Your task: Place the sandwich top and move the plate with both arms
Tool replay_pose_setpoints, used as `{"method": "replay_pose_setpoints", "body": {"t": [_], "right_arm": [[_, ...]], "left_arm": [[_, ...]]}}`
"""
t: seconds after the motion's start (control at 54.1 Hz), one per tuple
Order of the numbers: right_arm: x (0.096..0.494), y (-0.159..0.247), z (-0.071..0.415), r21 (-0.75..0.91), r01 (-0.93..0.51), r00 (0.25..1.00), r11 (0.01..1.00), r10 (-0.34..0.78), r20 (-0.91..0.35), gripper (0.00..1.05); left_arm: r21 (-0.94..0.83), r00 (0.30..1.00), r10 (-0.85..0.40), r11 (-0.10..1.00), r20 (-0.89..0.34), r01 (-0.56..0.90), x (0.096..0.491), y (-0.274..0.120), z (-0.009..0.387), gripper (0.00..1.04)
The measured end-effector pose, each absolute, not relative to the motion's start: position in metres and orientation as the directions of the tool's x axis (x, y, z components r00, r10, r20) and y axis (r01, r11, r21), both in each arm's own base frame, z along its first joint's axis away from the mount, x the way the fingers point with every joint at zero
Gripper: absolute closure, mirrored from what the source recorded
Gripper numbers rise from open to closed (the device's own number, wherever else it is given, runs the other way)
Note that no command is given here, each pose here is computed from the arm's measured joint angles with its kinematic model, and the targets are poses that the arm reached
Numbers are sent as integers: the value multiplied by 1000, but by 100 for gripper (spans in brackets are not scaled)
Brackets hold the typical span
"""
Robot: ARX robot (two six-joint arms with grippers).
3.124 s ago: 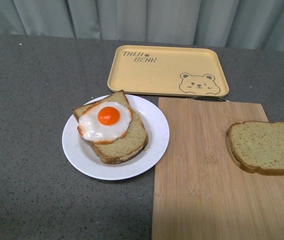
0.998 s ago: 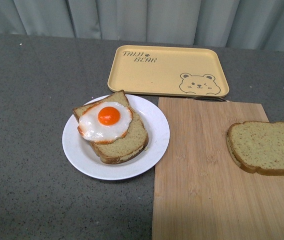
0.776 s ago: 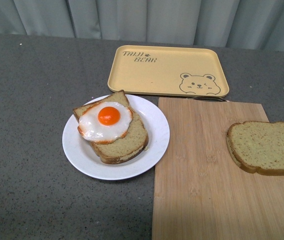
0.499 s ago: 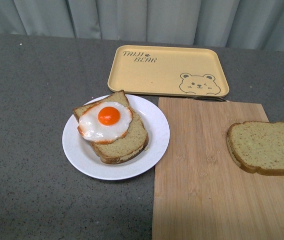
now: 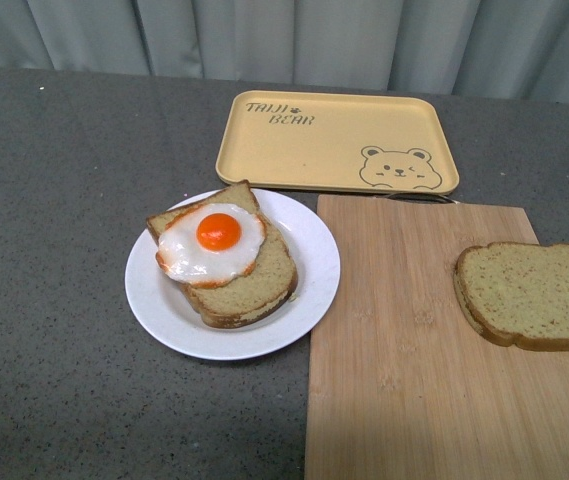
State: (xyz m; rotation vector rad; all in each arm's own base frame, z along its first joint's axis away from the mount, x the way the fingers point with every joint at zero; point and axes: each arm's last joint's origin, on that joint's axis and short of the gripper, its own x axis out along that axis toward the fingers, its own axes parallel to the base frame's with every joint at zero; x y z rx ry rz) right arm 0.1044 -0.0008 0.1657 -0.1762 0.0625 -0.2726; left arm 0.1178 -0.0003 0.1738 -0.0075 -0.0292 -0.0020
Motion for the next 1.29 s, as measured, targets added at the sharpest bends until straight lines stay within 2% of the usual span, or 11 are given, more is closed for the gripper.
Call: {"method": "replay_pose_setpoints", "body": {"t": [0.148, 0.277, 0.37, 0.518, 0.628, 0.795, 1.128, 1.238, 1.294], "right_arm": [[126, -10, 160, -227, 213, 955, 950, -251, -156, 9], [163, -28, 162, -161, 156, 951, 975, -192, -244, 9], [188, -40, 153, -101, 123, 923, 987, -151, -355, 9], [225, -56, 121, 66, 78, 818, 995, -26, -575, 9], [248, -66, 102, 216, 46, 732, 975, 115, -672, 9], [267, -71, 83, 353, 28, 638, 935, 255, -726, 9], [296, -69, 52, 472, 76, 538, 879, 362, -761, 9], [304, -62, 33, 492, 106, 490, 864, 386, -782, 32], [308, -61, 32, 501, 106, 490, 859, 393, -778, 44]], "left_arm": [[-7, 1000, -3, 1000, 30, 3, 118, 0, 174, 7], [-7, 1000, -2, 1000, 30, 3, 118, 0, 174, 7], [-7, 1000, -2, 1000, 30, 3, 118, 0, 174, 7], [-7, 1000, -3, 1000, 30, 3, 118, 0, 174, 7], [-7, 1000, -2, 1000, 30, 3, 118, 0, 174, 7], [-7, 1000, -3, 1000, 30, 3, 118, 0, 174, 7], [-7, 1000, -3, 1000, 30, 3, 118, 0, 174, 7], [-7, 1000, -3, 1000, 30, 3, 118, 0, 174, 7], [-7, 1000, -3, 1000, 30, 3, 118, 0, 174, 7]]}}
